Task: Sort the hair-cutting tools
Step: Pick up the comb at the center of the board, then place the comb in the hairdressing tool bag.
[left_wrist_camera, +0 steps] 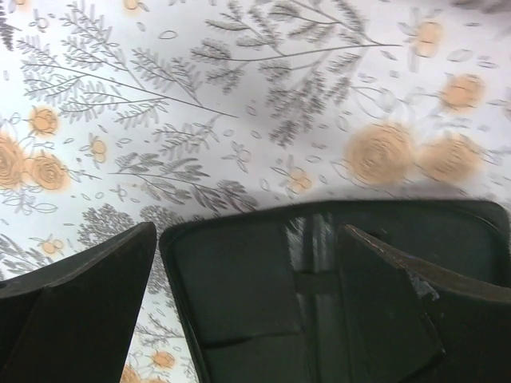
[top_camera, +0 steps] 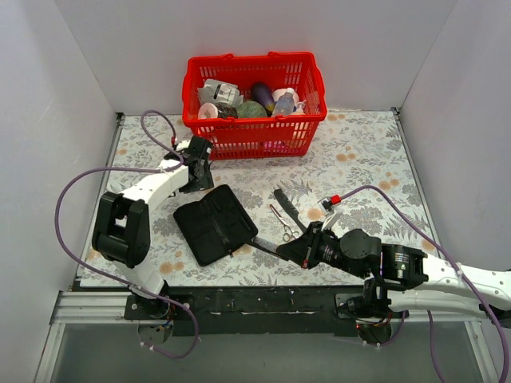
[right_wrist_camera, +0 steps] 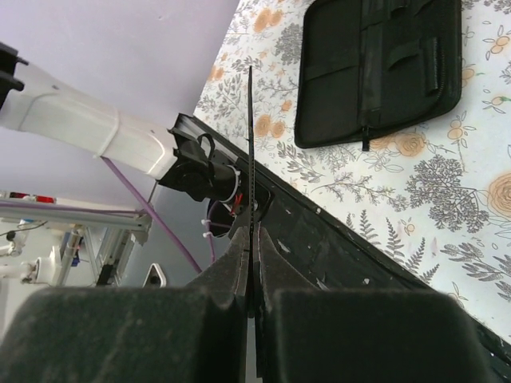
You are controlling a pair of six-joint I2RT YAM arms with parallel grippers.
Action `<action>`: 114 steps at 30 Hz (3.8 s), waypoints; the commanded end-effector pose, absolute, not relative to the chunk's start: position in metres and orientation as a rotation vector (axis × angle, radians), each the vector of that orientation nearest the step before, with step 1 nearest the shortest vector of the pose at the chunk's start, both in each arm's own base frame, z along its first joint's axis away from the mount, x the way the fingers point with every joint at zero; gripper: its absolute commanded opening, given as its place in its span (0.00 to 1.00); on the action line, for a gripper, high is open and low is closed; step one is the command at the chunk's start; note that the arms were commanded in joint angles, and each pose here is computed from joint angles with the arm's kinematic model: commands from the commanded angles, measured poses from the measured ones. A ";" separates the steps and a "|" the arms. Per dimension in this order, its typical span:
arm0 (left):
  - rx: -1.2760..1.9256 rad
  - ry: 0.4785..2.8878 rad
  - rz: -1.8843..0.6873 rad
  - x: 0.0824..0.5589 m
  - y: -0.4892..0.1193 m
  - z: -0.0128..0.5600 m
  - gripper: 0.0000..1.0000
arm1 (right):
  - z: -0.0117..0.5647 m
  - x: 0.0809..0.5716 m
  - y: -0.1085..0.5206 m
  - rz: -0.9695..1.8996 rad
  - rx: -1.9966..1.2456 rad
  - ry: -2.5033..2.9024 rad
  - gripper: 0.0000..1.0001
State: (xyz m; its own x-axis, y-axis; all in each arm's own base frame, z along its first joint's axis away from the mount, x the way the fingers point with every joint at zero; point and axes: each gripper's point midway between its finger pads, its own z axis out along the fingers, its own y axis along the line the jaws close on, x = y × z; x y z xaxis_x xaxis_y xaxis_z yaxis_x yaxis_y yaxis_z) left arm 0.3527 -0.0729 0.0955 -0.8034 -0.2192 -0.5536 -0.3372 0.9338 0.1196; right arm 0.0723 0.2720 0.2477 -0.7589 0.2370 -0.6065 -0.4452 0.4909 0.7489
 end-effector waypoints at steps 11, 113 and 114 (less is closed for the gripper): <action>-0.478 2.551 0.446 0.330 -0.032 0.034 0.98 | 0.271 0.065 0.277 1.421 -0.194 1.980 0.01; -0.686 2.658 -0.382 0.217 -0.136 0.085 0.95 | 0.117 0.074 0.311 1.313 0.113 2.519 0.01; -0.667 2.651 -0.391 0.219 -0.137 0.093 0.95 | 0.117 0.075 0.312 1.320 0.120 2.519 0.01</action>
State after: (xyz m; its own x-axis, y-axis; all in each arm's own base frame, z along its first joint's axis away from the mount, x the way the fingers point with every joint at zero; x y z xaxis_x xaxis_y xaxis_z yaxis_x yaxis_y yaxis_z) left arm 0.2048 -0.1335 0.0530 -0.8208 -0.5297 -0.2136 -0.4602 0.8349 -0.3021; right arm 0.0793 0.2990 0.1130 -0.9406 0.2148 -0.2631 -0.0699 0.6356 0.7689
